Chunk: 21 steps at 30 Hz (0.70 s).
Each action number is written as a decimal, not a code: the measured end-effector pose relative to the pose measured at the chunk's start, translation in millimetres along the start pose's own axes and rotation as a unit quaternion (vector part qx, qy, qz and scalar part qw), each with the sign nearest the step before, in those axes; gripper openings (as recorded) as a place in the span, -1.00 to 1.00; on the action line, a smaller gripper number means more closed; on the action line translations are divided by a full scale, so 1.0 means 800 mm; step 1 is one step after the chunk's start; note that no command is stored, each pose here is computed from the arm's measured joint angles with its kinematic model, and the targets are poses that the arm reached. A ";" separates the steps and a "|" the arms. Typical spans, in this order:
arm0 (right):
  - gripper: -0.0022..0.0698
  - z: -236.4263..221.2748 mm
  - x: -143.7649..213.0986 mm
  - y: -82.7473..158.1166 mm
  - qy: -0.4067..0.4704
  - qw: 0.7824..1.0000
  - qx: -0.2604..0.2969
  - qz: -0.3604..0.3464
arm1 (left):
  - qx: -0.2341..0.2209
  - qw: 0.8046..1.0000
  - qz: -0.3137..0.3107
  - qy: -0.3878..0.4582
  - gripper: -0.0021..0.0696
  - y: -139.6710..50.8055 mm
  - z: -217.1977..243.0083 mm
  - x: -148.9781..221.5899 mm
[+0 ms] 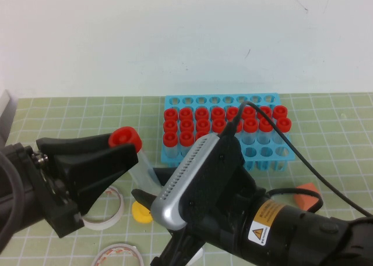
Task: Place the test tubes
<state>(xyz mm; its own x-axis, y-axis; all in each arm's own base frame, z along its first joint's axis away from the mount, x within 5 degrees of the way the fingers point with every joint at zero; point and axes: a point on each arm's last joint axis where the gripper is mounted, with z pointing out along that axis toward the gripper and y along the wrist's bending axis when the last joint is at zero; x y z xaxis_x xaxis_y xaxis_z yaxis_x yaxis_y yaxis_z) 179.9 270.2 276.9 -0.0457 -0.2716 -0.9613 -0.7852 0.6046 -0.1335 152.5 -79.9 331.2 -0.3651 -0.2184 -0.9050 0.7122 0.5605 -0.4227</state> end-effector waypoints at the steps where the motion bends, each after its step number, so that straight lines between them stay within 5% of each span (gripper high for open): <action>1: -0.28 0.000 0.000 0.000 -0.001 1.000 -0.002 -0.004 | 0.000 1.000 0.000 0.000 -0.21 0.000 0.000 0.000; 7: -0.28 0.001 0.000 0.001 -0.004 1.000 -0.007 -0.002 | -0.001 1.000 -0.003 0.000 -0.18 0.000 0.000 0.000; 12: -0.28 0.000 -0.001 0.003 -0.005 1.000 -0.014 -0.003 | -0.001 1.000 -0.017 0.000 0.32 0.000 0.000 0.000; 14: -0.28 0.000 -0.001 0.003 -0.006 1.000 -0.015 -0.001 | -0.002 1.000 -0.016 0.000 0.38 0.000 0.000 0.000; 18: -0.28 0.000 -0.001 0.004 -0.006 1.000 -0.015 -0.001 | -0.002 1.000 -0.016 0.000 0.25 0.000 0.000 0.000; 21: -0.28 0.000 -0.001 0.005 -0.007 1.000 -0.019 -0.013 | -0.002 1.000 -0.016 0.000 -0.07 0.000 0.000 0.000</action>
<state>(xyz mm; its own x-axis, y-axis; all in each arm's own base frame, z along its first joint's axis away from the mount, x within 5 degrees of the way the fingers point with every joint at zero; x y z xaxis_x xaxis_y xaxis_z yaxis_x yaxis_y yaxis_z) 177.3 272.8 277.2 -0.0169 -0.2761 -0.9610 -0.8093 0.5682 -0.1490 152.8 -79.7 331.2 -0.3876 -0.2374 -0.8907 0.6977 0.5560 -0.4518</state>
